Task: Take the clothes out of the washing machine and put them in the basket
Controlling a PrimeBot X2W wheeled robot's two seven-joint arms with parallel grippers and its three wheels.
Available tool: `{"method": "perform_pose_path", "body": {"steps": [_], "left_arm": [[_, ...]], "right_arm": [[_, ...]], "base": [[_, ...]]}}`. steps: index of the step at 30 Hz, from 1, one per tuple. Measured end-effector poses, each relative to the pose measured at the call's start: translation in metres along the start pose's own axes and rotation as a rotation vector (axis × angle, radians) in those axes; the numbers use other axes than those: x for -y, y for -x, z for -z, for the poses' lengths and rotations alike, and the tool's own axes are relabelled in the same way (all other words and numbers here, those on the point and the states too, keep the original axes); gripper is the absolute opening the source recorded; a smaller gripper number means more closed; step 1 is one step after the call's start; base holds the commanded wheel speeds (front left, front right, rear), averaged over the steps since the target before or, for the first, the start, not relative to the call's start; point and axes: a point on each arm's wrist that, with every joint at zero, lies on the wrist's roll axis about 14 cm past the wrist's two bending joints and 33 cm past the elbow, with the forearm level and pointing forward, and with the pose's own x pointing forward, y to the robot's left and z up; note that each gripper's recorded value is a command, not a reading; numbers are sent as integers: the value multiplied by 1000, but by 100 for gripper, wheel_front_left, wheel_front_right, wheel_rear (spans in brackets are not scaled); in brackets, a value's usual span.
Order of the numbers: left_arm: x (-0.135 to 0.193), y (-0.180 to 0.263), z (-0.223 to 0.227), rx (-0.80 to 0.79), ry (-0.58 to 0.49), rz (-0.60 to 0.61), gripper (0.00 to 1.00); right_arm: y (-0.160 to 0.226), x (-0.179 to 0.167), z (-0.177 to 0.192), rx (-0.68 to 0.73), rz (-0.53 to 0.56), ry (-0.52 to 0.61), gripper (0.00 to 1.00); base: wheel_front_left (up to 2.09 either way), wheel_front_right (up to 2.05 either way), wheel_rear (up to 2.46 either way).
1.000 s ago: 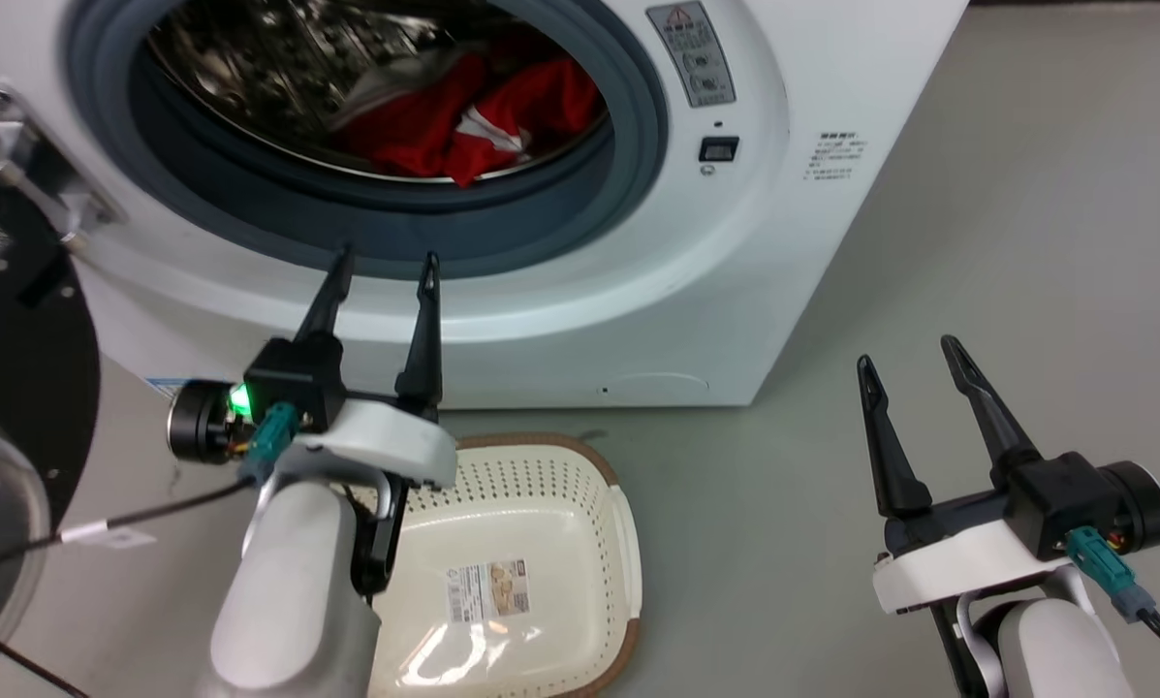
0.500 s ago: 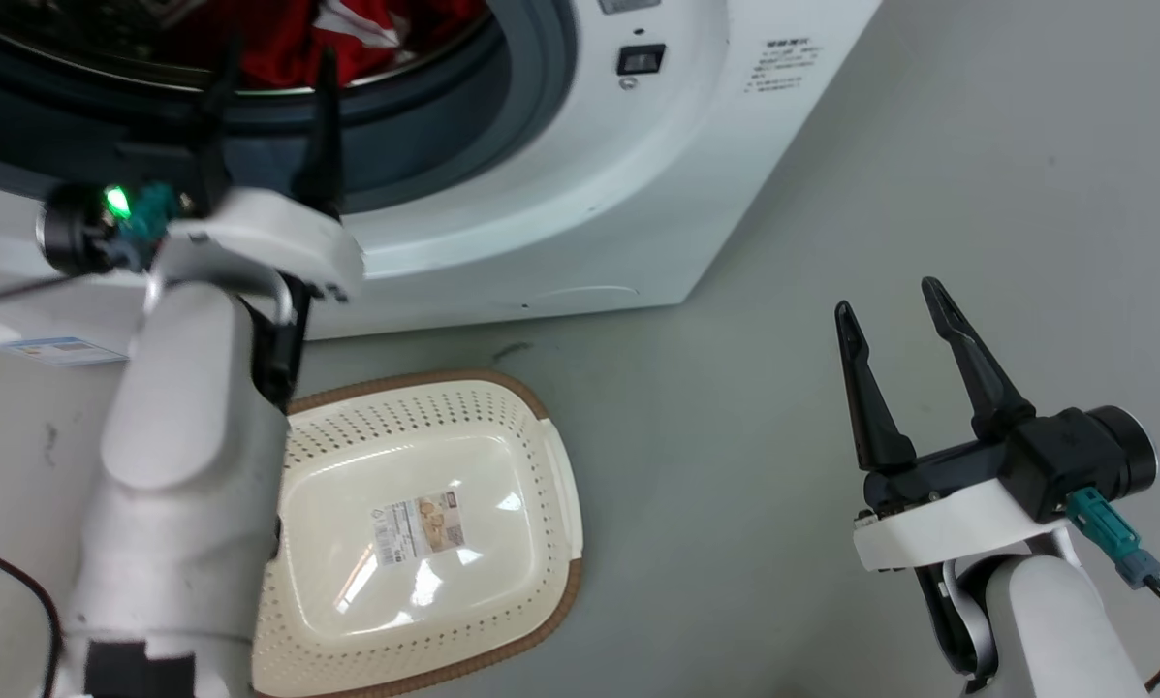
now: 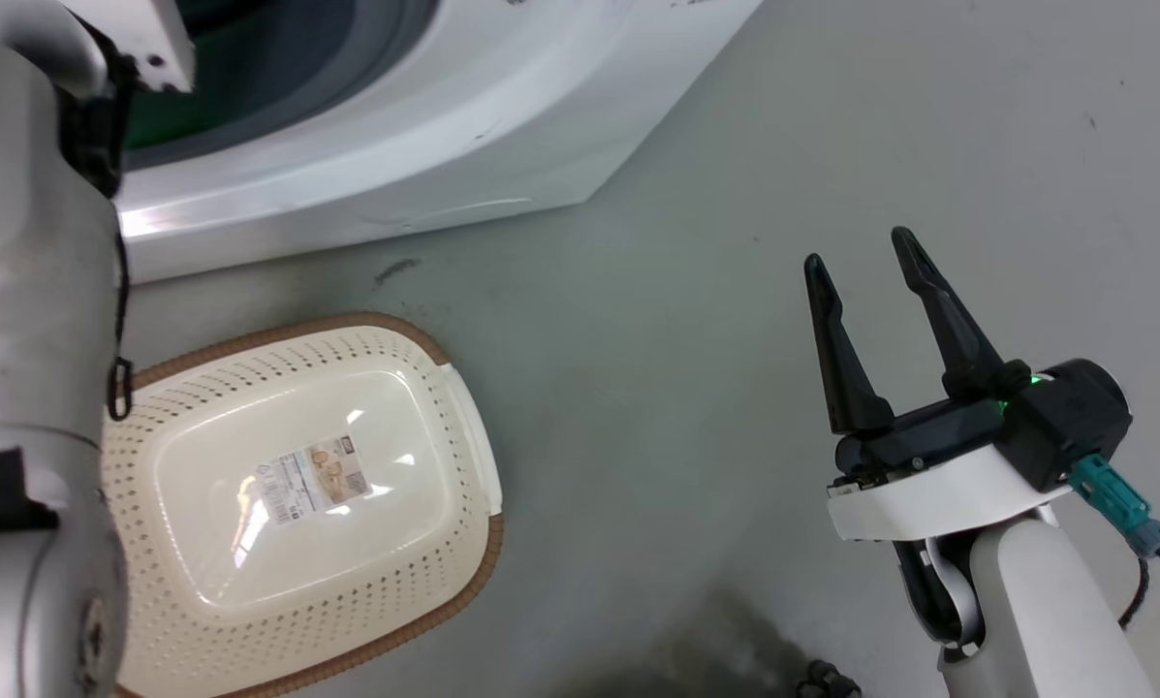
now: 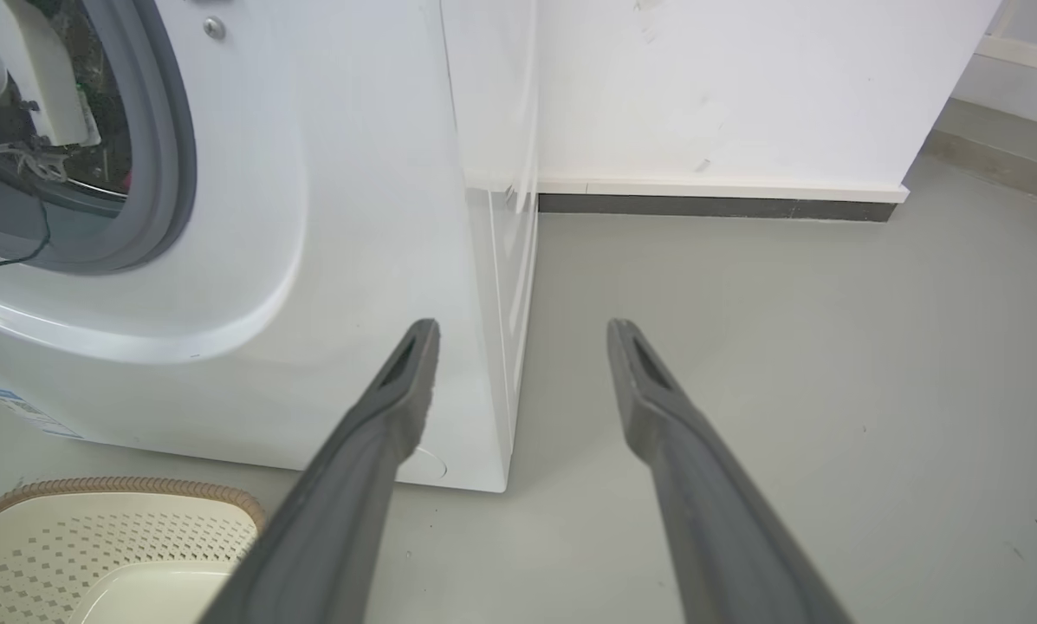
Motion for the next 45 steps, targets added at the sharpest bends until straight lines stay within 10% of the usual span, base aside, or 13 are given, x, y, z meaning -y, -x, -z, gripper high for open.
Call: {"method": "perform_pose_path", "body": {"steps": [18,20,21,45], "left_arm": [[7,-49,61,-511,96,38,100],[9,-47,67,-567,114,41,15],[9,-47,68,-578,123,40,0],[9,9,0,-16,67,-14,0]], "right_arm": [[3,12,20,-64,37,-29,100],[3,13,20,-66,39,-31,100],[4,13,20,-66,39,-31,100],[12,5,-22,39,17,-22,100]], "base": [[0,0,0],[0,0,0],[0,0,0],[0,0,0]]}}
